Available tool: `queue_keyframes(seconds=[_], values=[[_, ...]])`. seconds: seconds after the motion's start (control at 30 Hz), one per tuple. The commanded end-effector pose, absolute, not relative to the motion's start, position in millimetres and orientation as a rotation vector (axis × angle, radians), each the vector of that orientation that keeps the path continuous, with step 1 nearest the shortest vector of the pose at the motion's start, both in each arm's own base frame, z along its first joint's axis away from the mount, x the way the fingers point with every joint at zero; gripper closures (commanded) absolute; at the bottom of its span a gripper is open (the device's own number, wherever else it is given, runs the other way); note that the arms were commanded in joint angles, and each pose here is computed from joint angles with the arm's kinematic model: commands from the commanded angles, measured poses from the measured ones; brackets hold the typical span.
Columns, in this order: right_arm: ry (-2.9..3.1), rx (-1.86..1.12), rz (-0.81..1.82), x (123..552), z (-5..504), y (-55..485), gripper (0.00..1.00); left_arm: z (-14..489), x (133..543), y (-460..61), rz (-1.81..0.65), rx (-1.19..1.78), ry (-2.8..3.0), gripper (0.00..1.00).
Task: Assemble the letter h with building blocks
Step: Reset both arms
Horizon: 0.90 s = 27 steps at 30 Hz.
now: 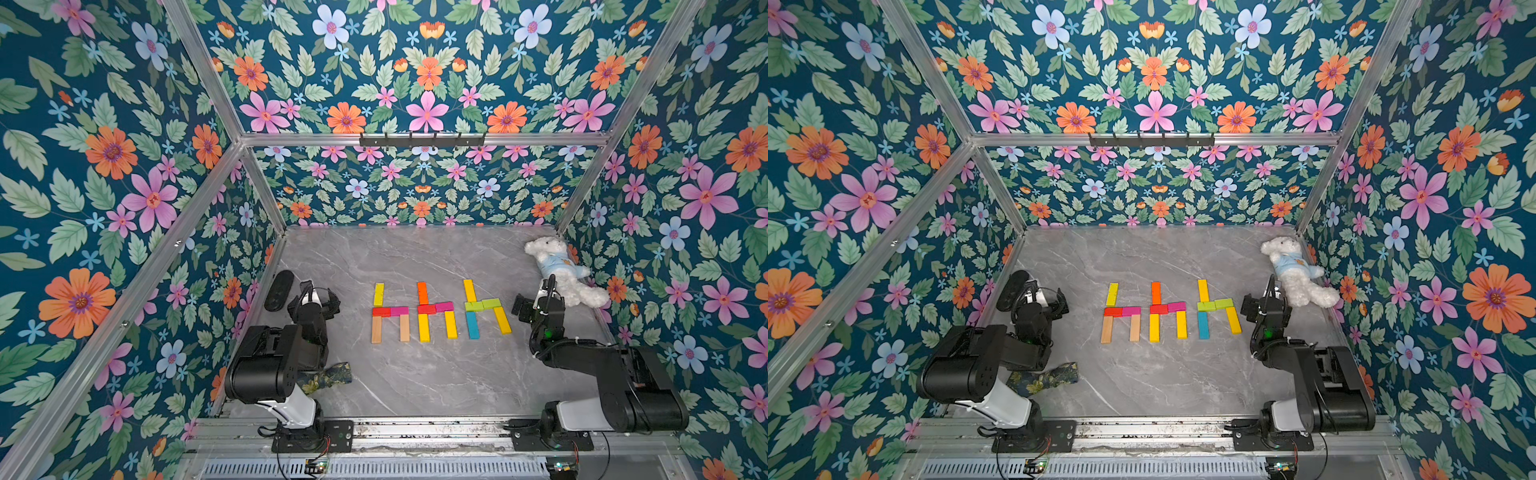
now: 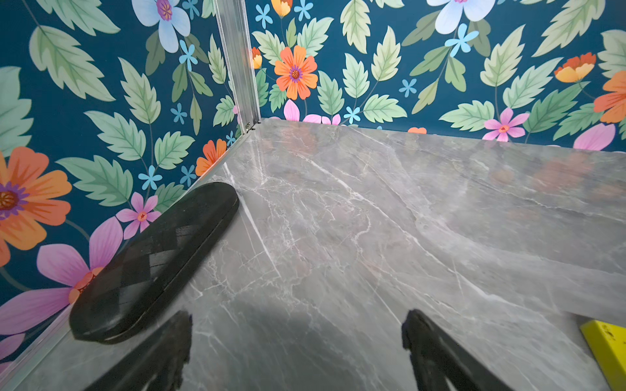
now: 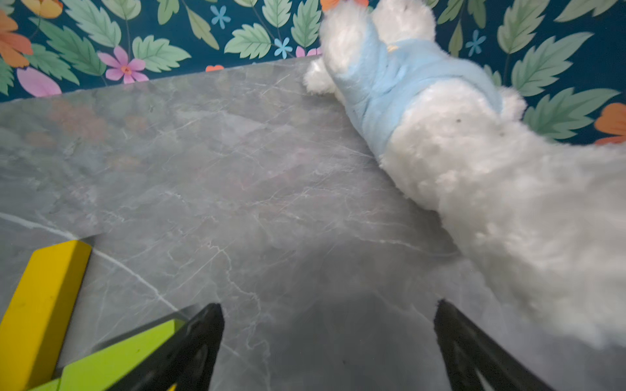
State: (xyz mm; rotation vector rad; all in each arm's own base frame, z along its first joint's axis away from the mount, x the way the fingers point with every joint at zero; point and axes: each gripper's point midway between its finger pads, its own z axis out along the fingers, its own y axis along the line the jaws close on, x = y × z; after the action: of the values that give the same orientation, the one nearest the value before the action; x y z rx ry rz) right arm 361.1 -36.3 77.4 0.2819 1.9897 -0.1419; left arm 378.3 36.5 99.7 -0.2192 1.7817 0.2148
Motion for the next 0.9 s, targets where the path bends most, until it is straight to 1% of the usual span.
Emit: queue_keyframes(seconds=[0.0, 0.23, 0.37, 0.87], values=[[1.878, 0.235, -0.093, 374.3, 102.7, -29.4, 0.01, 112.9, 381.2, 37.2, 0.211, -0.223, 1.727, 0.00], [1.851, 0.187, -0.083, 372.4, 102.5, -23.6, 0.01, 113.0, 381.4, 37.2, 0.211, -0.224, 1.727, 0.00], [1.865, 0.233, -0.085, 374.0, 101.1, -30.1, 0.01, 113.0, 381.4, 37.0, 0.210, -0.223, 1.727, 0.00], [1.851, 0.248, -0.105, 372.8, 102.4, -33.7, 0.01, 113.0, 381.4, 37.2, 0.211, -0.224, 1.727, 0.00]])
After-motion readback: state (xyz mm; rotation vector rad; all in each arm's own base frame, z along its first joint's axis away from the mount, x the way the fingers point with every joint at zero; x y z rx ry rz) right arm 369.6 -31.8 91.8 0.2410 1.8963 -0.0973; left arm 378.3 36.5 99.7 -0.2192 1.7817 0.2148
